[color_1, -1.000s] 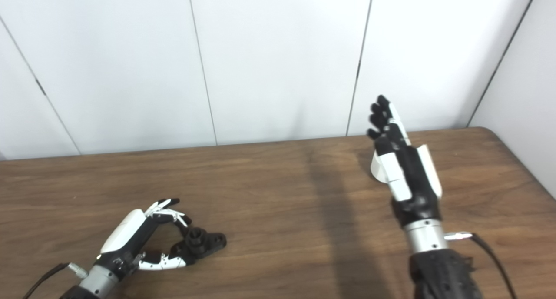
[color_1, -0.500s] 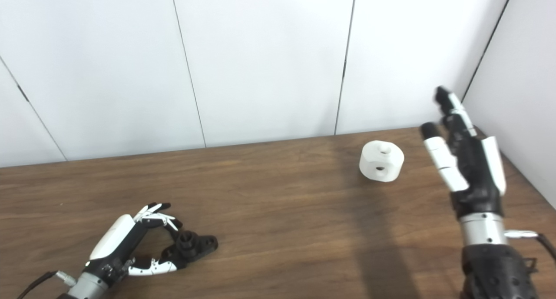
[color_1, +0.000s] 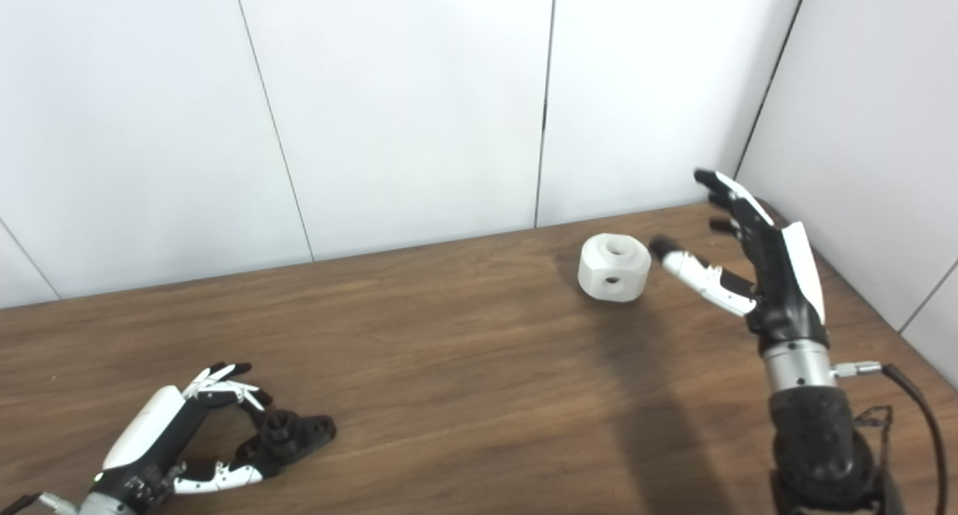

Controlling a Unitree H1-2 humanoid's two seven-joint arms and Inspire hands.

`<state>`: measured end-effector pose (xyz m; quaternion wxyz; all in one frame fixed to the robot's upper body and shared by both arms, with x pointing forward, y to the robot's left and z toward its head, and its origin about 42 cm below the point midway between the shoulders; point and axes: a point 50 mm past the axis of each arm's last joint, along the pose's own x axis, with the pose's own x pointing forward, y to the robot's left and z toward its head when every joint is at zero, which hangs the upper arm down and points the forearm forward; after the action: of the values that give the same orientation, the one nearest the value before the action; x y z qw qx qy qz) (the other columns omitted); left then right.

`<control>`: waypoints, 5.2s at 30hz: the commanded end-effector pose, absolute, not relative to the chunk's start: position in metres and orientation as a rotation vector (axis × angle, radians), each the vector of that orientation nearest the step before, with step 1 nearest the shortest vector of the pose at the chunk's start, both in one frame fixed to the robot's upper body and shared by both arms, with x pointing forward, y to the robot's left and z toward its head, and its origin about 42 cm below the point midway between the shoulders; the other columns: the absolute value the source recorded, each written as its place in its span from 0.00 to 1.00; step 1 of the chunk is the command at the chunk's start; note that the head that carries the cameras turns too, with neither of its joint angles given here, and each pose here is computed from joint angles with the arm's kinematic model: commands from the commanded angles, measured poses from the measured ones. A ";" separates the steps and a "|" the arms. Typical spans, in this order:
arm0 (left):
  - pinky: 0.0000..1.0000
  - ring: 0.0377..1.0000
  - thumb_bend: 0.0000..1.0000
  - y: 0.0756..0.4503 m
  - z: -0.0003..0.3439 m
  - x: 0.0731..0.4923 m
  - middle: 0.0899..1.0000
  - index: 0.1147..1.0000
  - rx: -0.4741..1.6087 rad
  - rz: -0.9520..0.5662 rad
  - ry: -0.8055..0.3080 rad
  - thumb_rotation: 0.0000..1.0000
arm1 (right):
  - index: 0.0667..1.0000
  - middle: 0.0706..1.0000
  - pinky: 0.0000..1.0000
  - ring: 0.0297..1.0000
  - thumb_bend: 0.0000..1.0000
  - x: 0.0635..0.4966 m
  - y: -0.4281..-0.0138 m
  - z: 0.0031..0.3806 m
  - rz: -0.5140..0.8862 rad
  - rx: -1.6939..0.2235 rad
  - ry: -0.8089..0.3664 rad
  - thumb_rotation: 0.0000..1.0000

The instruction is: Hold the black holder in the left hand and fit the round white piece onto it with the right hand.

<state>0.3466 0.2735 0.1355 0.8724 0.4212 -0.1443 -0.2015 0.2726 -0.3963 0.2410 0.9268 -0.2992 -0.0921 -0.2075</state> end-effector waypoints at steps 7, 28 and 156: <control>1.00 0.91 0.52 0.287 0.146 0.351 0.68 0.41 0.890 -0.423 -0.306 0.04 | 0.83 0.84 0.66 0.80 0.85 0.294 -0.407 0.261 -0.363 -0.749 -0.215 0.48; 1.00 0.89 0.52 0.285 0.147 0.353 0.67 0.41 0.879 -0.446 -0.300 0.04 | 0.85 0.90 0.82 0.90 0.91 0.356 -0.407 0.297 -0.259 -0.936 -0.105 0.35; 1.00 0.86 0.52 0.298 0.166 0.340 0.67 0.42 0.815 -0.343 -0.355 0.05 | 0.69 0.90 0.80 0.90 0.87 0.416 -0.433 0.274 -0.133 -1.092 0.069 0.25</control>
<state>0.3321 0.2929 0.1500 0.8952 0.3848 -0.1346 -0.1802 0.4131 -0.4288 0.2416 0.8577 -0.5064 0.0754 -0.0469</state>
